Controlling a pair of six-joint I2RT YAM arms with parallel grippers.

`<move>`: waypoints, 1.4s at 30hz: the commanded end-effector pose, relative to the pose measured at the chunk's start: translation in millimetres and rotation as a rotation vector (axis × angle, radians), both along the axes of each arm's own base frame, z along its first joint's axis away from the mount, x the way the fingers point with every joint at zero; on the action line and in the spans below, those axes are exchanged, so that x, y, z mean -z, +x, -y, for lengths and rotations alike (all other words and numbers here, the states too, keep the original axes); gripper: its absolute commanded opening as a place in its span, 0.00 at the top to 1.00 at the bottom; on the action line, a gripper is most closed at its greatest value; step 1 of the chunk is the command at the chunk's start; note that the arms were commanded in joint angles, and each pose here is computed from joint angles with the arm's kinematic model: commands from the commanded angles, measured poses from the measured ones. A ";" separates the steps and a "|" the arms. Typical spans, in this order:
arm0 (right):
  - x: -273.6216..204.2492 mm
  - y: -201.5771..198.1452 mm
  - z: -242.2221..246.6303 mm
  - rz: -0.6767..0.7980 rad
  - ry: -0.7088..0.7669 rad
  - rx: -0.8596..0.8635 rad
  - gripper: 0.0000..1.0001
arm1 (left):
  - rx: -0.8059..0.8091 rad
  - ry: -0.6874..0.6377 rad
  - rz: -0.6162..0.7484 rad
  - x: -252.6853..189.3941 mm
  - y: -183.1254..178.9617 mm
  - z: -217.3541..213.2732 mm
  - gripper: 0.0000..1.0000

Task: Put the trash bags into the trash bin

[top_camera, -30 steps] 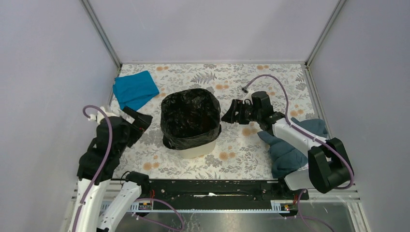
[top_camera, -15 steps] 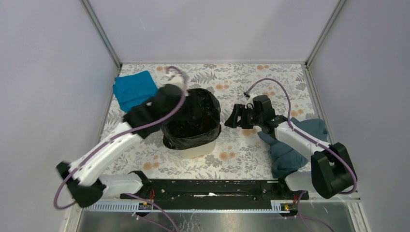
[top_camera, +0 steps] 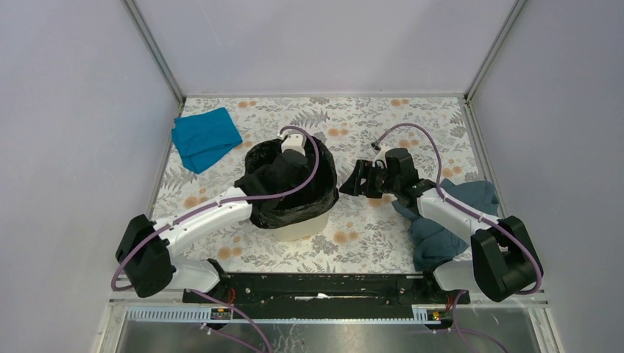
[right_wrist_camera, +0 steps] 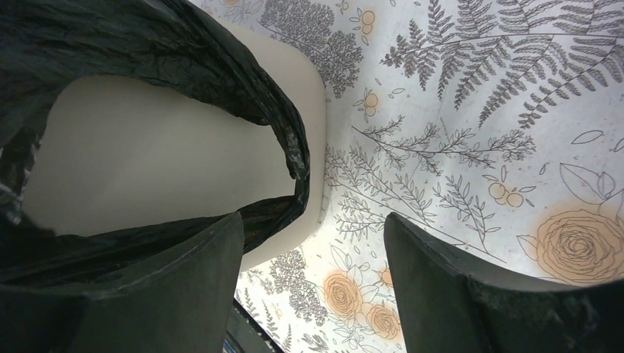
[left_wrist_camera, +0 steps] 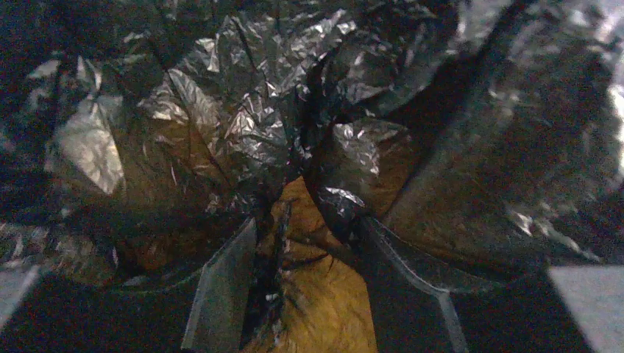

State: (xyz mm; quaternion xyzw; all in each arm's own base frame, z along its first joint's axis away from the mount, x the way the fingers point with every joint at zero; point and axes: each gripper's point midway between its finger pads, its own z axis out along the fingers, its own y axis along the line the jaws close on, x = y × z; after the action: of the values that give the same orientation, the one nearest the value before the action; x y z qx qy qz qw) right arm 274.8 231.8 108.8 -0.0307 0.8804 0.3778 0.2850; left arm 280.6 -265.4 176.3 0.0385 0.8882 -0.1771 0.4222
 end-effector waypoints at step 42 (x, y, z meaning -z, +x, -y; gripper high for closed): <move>21.7 -3.6 -57.6 -0.120 0.245 -0.045 0.27 | -0.140 -0.019 0.086 -2.4 42.7 -42.3 0.31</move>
State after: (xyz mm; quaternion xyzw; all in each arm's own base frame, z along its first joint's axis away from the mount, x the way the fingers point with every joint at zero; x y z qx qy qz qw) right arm 270.0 283.5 81.0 0.0242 0.8504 0.4795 0.2153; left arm 336.6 -214.6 162.5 -0.0072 0.8612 -0.1061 0.4970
